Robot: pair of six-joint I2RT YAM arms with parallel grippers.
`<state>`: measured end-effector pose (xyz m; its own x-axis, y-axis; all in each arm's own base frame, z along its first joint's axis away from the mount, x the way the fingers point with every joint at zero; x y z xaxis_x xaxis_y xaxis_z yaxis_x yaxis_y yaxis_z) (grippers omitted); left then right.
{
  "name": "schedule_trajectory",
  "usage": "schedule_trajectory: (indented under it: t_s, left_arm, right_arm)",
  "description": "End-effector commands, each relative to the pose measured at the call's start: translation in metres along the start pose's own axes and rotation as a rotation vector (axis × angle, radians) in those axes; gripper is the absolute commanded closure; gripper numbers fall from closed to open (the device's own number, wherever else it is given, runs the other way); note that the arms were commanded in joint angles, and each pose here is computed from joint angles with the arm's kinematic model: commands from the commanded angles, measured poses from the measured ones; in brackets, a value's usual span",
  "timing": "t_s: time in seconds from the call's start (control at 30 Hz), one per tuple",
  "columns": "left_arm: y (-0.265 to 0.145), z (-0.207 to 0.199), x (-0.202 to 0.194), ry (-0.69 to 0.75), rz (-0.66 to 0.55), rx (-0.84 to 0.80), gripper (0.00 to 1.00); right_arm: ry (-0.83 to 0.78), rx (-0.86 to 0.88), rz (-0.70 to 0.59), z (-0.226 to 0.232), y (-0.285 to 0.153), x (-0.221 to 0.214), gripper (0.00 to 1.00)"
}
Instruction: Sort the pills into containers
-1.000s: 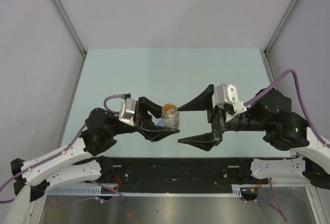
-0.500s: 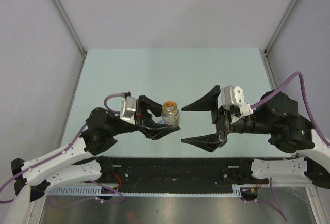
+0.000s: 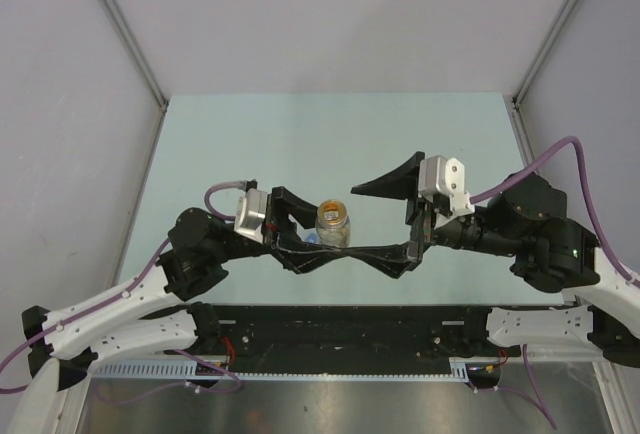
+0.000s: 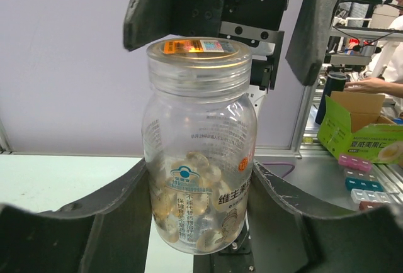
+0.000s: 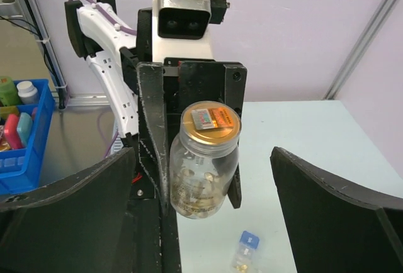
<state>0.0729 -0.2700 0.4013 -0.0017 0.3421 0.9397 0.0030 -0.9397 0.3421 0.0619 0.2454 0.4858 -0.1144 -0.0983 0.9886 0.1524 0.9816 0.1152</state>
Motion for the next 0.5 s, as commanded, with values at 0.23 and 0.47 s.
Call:
schedule_trajectory:
  t_s: [0.23, 0.47]
  left_arm:
    - [0.000, -0.009, 0.015, 0.039, -0.040, -0.055, 1.00]
    - [0.001, -0.009, 0.013, 0.034, -0.031, -0.066, 1.00]
  right_arm:
    - [-0.020, 0.037, -0.023, -0.009, 0.019, 0.004, 0.05]
    - [-0.008, 0.097, -0.032, -0.006, 0.027, 0.004, 0.05]
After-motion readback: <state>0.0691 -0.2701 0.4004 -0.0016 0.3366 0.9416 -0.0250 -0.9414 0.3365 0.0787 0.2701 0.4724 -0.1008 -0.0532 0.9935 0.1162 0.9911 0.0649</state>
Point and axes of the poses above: each gripper's point midway between its finger pads, its own y axis out along the fingers, its own z axis along the line the jaws close on, x = y × z, the point moved 4 cm from there along -y, back along the fingers, and after that the axes turned 2 degrees about y, right-handed, at the moved point
